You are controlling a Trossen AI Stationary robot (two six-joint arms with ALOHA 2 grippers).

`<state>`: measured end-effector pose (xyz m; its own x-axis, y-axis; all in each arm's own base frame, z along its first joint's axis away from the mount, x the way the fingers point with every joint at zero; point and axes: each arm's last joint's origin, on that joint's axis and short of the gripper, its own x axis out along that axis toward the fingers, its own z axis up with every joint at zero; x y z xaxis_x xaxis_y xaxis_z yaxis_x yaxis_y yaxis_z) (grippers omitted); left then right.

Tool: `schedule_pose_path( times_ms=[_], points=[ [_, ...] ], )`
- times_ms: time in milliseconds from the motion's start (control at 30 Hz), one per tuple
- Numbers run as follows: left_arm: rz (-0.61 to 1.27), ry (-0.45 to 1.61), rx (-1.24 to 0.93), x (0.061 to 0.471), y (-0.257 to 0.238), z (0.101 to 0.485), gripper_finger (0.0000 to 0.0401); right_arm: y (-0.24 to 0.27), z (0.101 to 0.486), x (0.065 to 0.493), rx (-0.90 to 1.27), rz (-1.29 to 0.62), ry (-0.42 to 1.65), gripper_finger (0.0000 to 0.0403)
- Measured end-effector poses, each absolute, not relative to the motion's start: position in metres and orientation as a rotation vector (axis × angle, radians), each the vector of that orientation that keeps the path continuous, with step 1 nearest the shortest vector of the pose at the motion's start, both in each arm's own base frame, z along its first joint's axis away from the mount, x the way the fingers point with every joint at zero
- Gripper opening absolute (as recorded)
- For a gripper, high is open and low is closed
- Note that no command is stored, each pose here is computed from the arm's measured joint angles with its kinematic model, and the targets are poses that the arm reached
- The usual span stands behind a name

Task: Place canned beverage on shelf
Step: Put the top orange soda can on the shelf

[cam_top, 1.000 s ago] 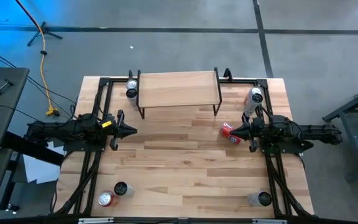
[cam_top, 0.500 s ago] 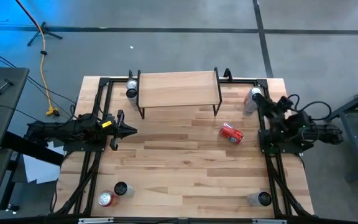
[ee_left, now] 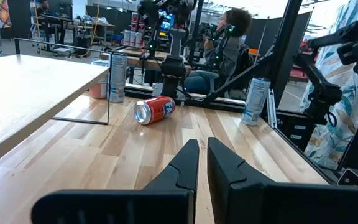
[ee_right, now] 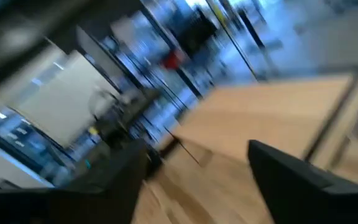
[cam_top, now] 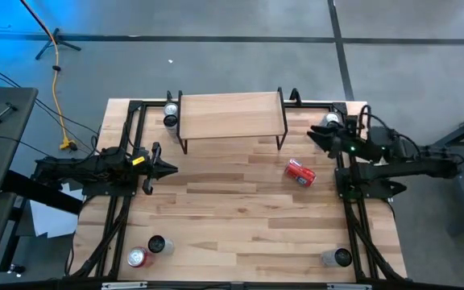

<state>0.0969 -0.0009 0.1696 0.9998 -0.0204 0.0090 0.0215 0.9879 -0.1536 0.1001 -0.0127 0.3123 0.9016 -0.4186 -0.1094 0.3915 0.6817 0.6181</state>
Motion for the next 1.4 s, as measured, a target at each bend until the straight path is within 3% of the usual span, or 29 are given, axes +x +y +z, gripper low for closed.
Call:
schedule_pose_path(
  times_ms=[133, 300, 567, 833, 1400],
  points=[
    [-0.022, -0.007, -0.154, 0.097, -0.001, 0.17, 0.0003, -0.011, 0.326, 0.11, 0.712, -0.464, 0.123, 0.0358],
    [-0.021, -0.007, -0.154, 0.097, -0.001, 0.17, 0.0003, -0.01, 0.345, 0.125, 0.71, -0.462, 0.256, 0.0397],
    [-0.021, -0.007, -0.154, 0.097, -0.001, 0.17, 0.0003, -0.009, 0.361, 0.148, 0.757, -0.63, 0.635, 0.0394],
    [-0.021, -0.007, -0.154, 0.097, -0.001, 0.17, 0.0003, -0.006, 0.334, 0.177, 0.834, -0.747, 1.056, 0.0394],
    [-0.021, -0.007, -0.154, 0.097, -0.001, 0.17, 0.0003, -0.034, 0.286, 0.219, 0.575, -0.496, 1.438, 0.0394]
  ],
)
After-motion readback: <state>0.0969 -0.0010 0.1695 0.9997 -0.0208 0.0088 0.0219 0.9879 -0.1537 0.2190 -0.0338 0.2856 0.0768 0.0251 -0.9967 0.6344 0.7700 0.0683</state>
